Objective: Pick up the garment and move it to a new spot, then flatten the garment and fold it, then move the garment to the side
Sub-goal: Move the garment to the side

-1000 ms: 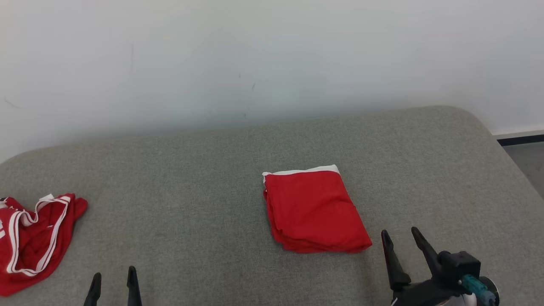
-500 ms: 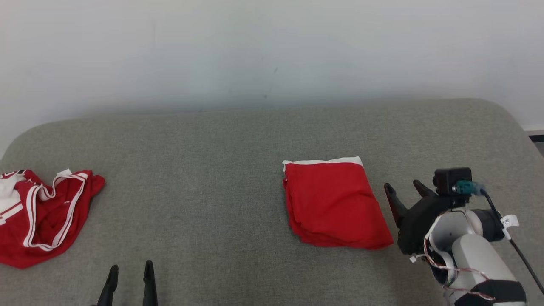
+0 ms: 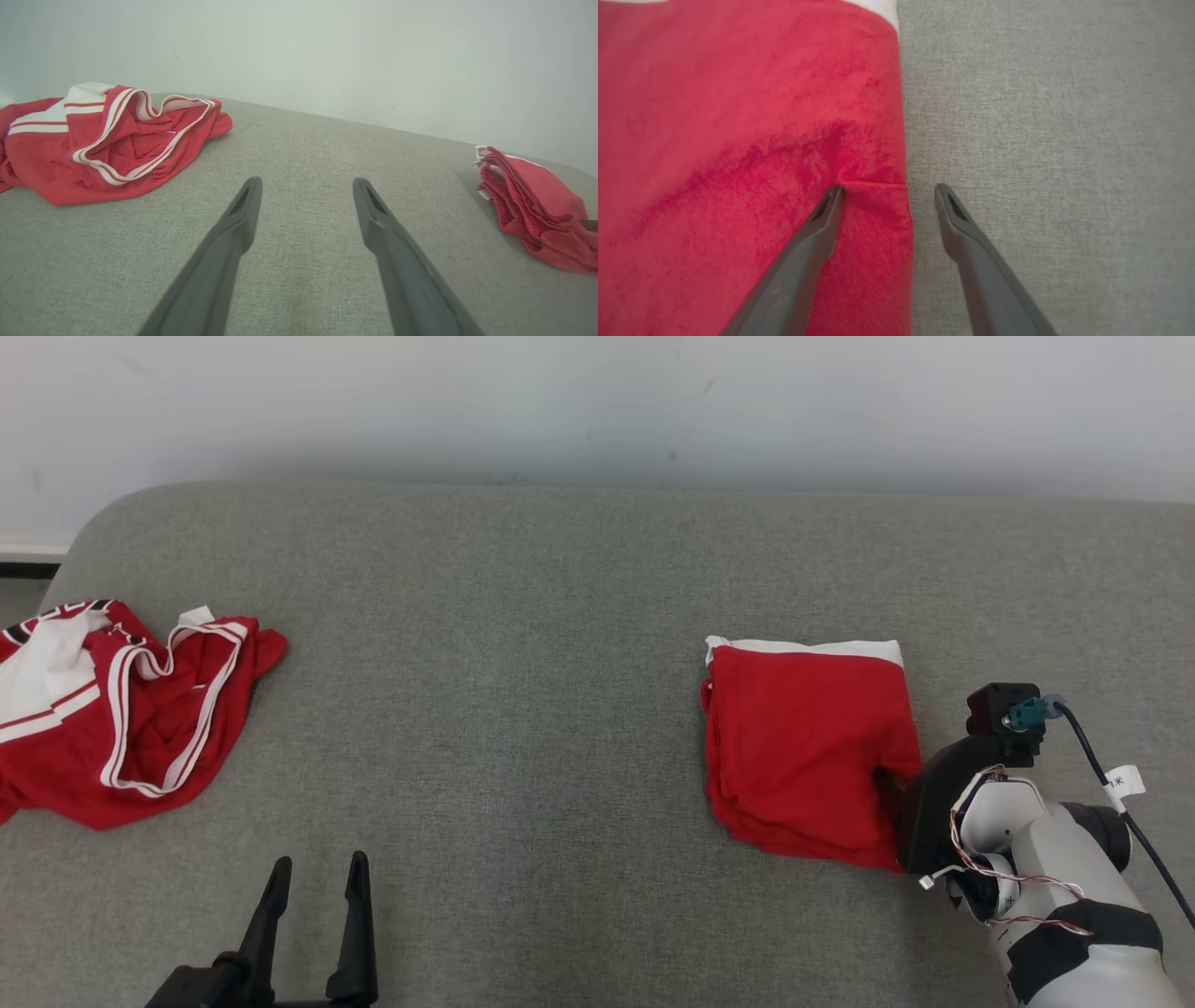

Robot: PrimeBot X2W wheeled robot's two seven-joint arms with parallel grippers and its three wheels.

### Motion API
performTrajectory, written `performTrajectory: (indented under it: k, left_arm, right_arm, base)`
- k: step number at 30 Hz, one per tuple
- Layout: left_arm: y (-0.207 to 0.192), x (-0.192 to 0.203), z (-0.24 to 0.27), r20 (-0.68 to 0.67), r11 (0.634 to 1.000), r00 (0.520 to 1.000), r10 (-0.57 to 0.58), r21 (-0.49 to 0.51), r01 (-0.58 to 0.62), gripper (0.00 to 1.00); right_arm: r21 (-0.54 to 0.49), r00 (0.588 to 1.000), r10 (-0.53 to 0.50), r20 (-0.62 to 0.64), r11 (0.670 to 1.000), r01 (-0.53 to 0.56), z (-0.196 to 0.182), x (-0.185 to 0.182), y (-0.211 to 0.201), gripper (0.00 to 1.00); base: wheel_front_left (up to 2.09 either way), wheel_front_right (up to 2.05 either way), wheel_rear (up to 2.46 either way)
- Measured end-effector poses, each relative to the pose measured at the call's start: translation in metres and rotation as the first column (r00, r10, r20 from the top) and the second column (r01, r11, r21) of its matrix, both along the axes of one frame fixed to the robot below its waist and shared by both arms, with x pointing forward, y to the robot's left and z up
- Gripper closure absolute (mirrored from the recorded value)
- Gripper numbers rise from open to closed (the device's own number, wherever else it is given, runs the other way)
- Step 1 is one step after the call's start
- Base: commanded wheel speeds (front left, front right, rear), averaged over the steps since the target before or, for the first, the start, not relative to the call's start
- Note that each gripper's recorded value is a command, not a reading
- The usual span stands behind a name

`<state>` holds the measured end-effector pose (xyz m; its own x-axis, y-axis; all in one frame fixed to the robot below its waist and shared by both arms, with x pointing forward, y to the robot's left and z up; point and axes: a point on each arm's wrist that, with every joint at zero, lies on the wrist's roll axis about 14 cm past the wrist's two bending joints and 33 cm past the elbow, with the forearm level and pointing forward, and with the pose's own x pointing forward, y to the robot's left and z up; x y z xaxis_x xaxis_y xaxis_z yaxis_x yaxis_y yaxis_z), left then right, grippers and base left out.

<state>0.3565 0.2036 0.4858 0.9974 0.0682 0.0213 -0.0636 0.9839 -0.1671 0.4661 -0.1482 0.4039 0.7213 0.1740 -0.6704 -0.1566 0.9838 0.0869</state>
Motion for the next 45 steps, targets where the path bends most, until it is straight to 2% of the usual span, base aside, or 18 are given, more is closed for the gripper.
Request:
performTrajectory:
  k: [3,7,8,9,10,17,21,29,35,40,45]
  left_arm:
    - [0.005,-0.002,-0.007,-0.024,1.000,1.000,0.018,-0.002,-0.018,0.00]
    - [0.010,-0.002,-0.013,-0.043,0.999,0.999,0.034,-0.003,-0.034,0.00]
    - [0.010,-0.001,-0.014,-0.046,0.999,0.998,0.034,-0.003,-0.035,0.00]
    - [0.011,-0.001,-0.015,-0.048,0.999,0.998,0.035,-0.003,-0.035,0.00]
    - [0.010,0.000,-0.015,-0.050,0.999,0.998,0.033,-0.004,-0.034,0.00]
    - [0.002,0.016,-0.013,-0.035,1.000,0.999,0.004,-0.010,-0.004,0.00]
    - [-0.007,0.033,-0.009,-0.014,0.999,0.999,-0.032,-0.007,0.032,0.00]
    - [-0.038,0.069,-0.003,0.028,0.991,0.990,-0.135,0.000,0.135,0.00]
    - [-0.073,0.092,-0.007,0.040,0.971,0.970,-0.240,0.008,0.240,0.00]
    - [-0.099,0.110,-0.017,0.035,0.949,0.948,-0.316,0.008,0.316,0.00]
    - [-0.111,0.117,-0.027,0.025,0.937,0.937,-0.349,0.008,0.349,0.00]
  right_arm:
    - [0.021,0.998,0.012,-0.068,1.000,-0.011,-0.017,-0.002,0.011,0.00]
    - [-0.007,0.991,0.049,-0.125,0.999,-0.050,-0.028,-0.002,0.016,0.02]
    - [-0.018,0.990,0.057,-0.129,0.998,-0.060,-0.029,-0.001,0.015,0.41]
    - [-0.033,0.989,0.066,-0.133,0.997,-0.071,-0.030,-0.001,0.014,0.63]
    - [-0.045,0.988,0.075,-0.134,0.996,-0.082,-0.029,0.000,0.012,1.00]
    - [-0.155,0.979,0.158,-0.129,0.972,-0.177,-0.024,0.006,0.004,1.00]
    - [-0.288,0.978,0.178,-0.109,0.936,-0.202,-0.010,0.020,-0.030,1.00]
    - [-0.462,0.992,0.089,-0.088,0.879,-0.120,0.009,0.014,-0.132,1.00]
    - [-0.566,1.000,0.012,0.004,0.824,-0.008,0.040,0.008,-0.202,1.00]
    - [-0.628,0.995,-0.016,0.099,0.774,0.075,0.060,0.011,-0.242,1.00]
    - [-0.663,0.992,-0.015,0.124,0.742,0.094,0.063,0.010,-0.255,1.00]
  base:
    - [0.00,0.00,0.00]
    - [0.00,0.00,0.00]
    - [0.00,0.00,0.00]
    - [0.00,0.00,0.00]
    - [0.00,0.00,0.00]
    - [0.00,0.00,0.00]
    - [0.00,0.00,0.00]
    - [0.00,0.00,0.00]
    - [0.00,0.00,0.00]
    - [0.00,0.00,0.00]
    - [0.00,0.00,0.00]
